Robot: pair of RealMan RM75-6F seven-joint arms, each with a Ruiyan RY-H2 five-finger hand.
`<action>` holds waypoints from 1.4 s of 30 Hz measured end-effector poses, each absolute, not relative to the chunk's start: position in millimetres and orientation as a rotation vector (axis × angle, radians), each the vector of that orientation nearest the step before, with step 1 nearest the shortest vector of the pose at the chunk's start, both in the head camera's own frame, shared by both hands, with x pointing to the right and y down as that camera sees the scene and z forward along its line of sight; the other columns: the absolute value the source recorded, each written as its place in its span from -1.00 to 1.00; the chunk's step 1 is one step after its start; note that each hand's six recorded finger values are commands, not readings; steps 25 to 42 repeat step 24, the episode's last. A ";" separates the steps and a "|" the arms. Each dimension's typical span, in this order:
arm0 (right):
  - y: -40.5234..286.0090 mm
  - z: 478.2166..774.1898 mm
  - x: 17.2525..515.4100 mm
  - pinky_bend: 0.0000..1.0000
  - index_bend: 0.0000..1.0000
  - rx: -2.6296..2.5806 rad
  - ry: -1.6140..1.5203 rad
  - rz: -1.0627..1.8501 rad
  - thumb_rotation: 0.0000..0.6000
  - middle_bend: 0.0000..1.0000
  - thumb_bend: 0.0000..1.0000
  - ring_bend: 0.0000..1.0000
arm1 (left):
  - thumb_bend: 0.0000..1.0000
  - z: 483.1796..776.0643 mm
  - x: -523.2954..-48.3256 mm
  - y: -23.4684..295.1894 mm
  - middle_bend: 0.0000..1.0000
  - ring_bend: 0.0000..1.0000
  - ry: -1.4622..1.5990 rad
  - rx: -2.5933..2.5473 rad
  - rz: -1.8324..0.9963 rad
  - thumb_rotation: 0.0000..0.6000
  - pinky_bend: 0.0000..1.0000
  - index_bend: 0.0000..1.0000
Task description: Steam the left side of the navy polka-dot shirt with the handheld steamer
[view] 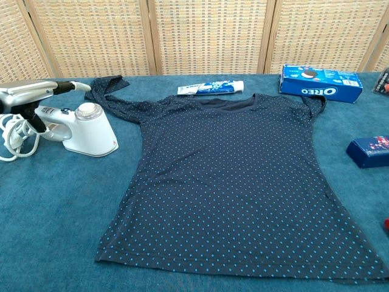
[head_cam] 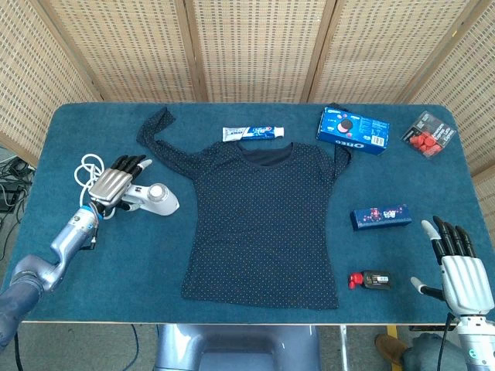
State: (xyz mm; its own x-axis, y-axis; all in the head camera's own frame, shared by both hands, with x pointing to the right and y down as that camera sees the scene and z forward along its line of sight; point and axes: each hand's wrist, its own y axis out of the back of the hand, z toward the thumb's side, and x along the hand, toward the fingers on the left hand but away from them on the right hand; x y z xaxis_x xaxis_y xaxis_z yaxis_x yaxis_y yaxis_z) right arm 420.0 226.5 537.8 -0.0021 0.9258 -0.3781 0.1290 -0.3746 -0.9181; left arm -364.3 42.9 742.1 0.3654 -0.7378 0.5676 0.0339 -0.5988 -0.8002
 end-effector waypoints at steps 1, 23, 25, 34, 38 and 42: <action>226.9 537.0 419.5 -1.00 -0.95 -1.580 -1.117 1.446 1.00 -1.00 -1.00 -1.00 | -1.00 740.0 -364.9 46.0 -1.00 -1.00 0.612 -1.886 -1.299 1.00 -1.00 -1.00; 231.9 516.1 416.0 -1.00 -0.89 -1.567 -1.144 1.357 1.00 -1.00 -1.00 -1.00 | -1.00 604.5 -418.1 162.9 -1.00 -1.00 1.109 -1.677 -1.328 1.00 -1.00 -1.00; 231.9 515.1 416.7 -1.00 -0.89 -1.572 -1.149 1.353 1.00 -1.00 -1.00 -1.00 | -1.00 597.9 -422.7 171.2 -1.00 -1.00 1.129 -1.652 -1.348 1.00 -1.00 -1.00; 231.9 515.1 416.7 -1.00 -0.89 -1.572 -1.149 1.353 1.00 -1.00 -1.00 -1.00 | -1.00 597.9 -422.7 171.2 -1.00 -1.00 1.129 -1.652 -1.348 1.00 -1.00 -1.00; 231.9 515.1 416.7 -1.00 -0.89 -1.572 -1.149 1.353 1.00 -1.00 -1.00 -1.00 | -1.00 597.9 -422.7 171.2 -1.00 -1.00 1.129 -1.652 -1.348 1.00 -1.00 -1.00; 231.9 515.1 416.7 -1.00 -0.89 -1.572 -1.149 1.353 1.00 -1.00 -1.00 -1.00 | -1.00 597.9 -422.7 171.2 -1.00 -1.00 1.129 -1.652 -1.348 1.00 -1.00 -1.00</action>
